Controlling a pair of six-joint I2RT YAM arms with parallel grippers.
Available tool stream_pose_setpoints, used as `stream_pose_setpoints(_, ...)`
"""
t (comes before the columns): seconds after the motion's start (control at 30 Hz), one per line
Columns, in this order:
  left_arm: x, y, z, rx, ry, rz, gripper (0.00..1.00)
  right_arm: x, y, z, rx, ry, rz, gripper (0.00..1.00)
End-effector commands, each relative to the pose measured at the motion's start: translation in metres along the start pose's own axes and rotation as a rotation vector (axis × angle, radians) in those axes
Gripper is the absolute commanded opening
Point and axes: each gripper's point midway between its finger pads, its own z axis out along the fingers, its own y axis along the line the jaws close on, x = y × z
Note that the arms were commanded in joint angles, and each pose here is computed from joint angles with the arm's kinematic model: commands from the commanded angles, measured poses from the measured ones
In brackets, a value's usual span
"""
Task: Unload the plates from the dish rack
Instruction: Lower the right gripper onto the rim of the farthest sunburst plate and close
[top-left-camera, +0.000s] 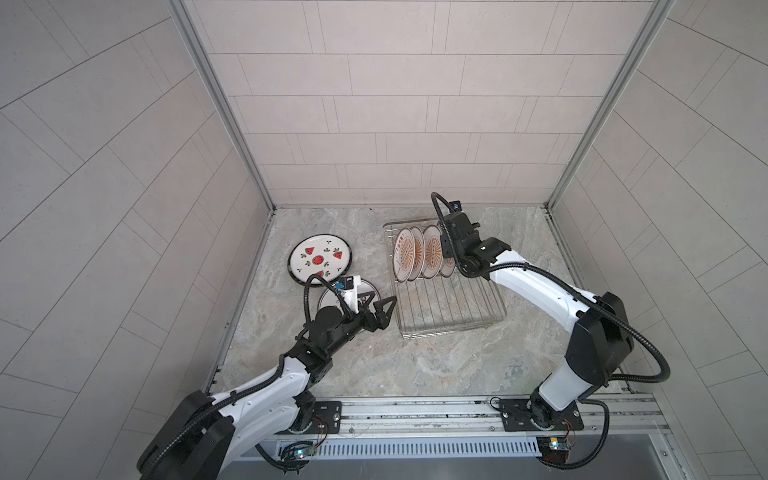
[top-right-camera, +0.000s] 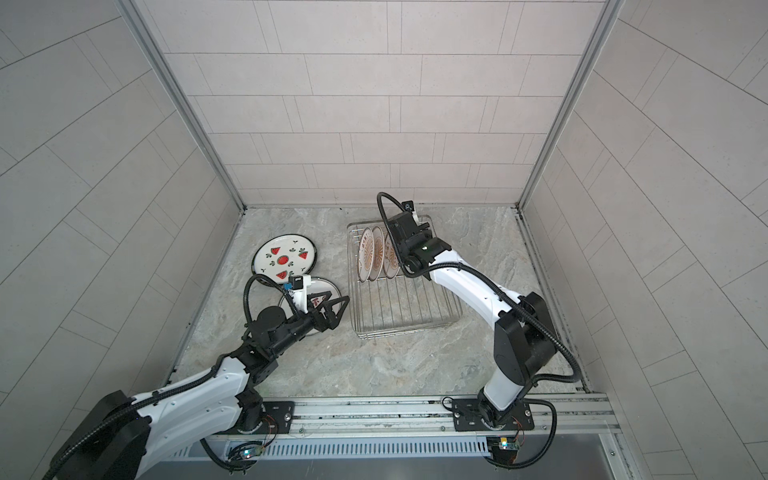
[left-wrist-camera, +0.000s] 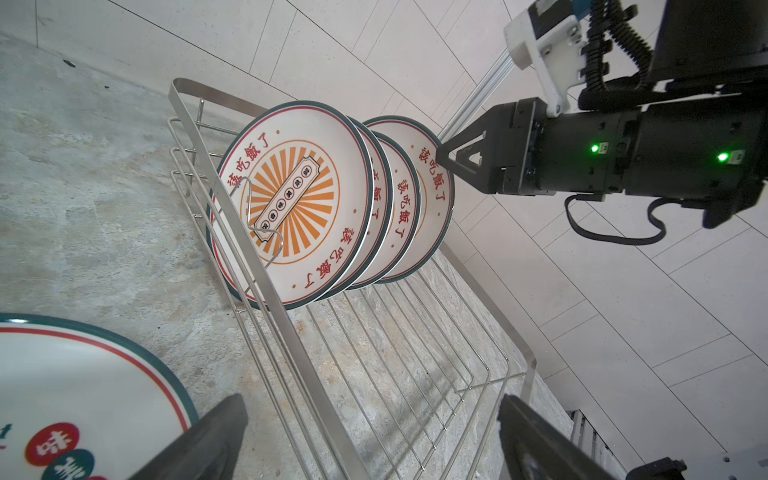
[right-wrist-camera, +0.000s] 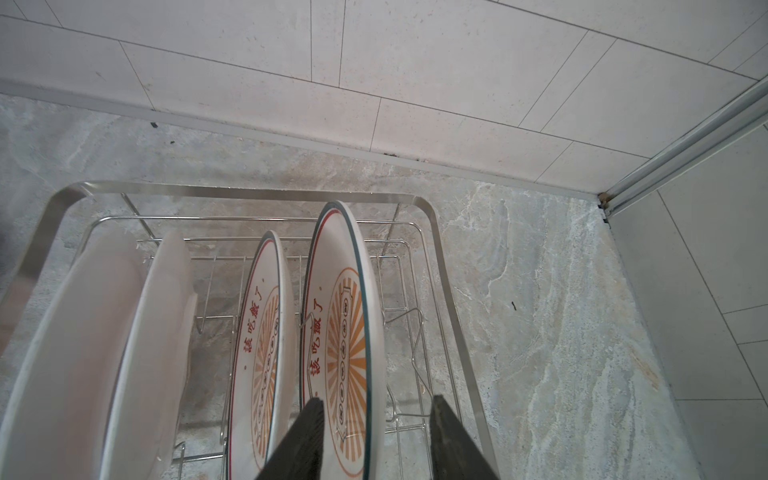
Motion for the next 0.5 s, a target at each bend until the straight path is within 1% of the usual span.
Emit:
stream_pose_setpoints(0.0,-0.013,-0.008,0.000,0.016,-0.043,0.020,1.00,-0.002,-0.009,0.003,0.064,0.008,-0.009,0.39)
stream_pose_setpoints(0.07,-0.013,-0.006,0.000,0.007,-0.043,0.018,1.00,-0.001,-0.008,0.007,0.073,0.011,-0.012,0.38)
stream_pose_setpoints(0.17,-0.014,0.010,-0.002,-0.072,-0.067,0.003,1.00,0.001,-0.008,0.014,0.099,0.020,-0.024,0.37)
stream_pose_setpoints(0.27,-0.016,0.008,-0.002,-0.066,-0.070,0.009,1.00,0.003,-0.006,0.020,0.116,0.031,-0.035,0.35)
stream_pose_setpoints(0.47,-0.016,0.008,-0.004,-0.067,-0.071,0.008,1.00,0.006,0.003,0.031,0.100,0.049,-0.052,0.34)
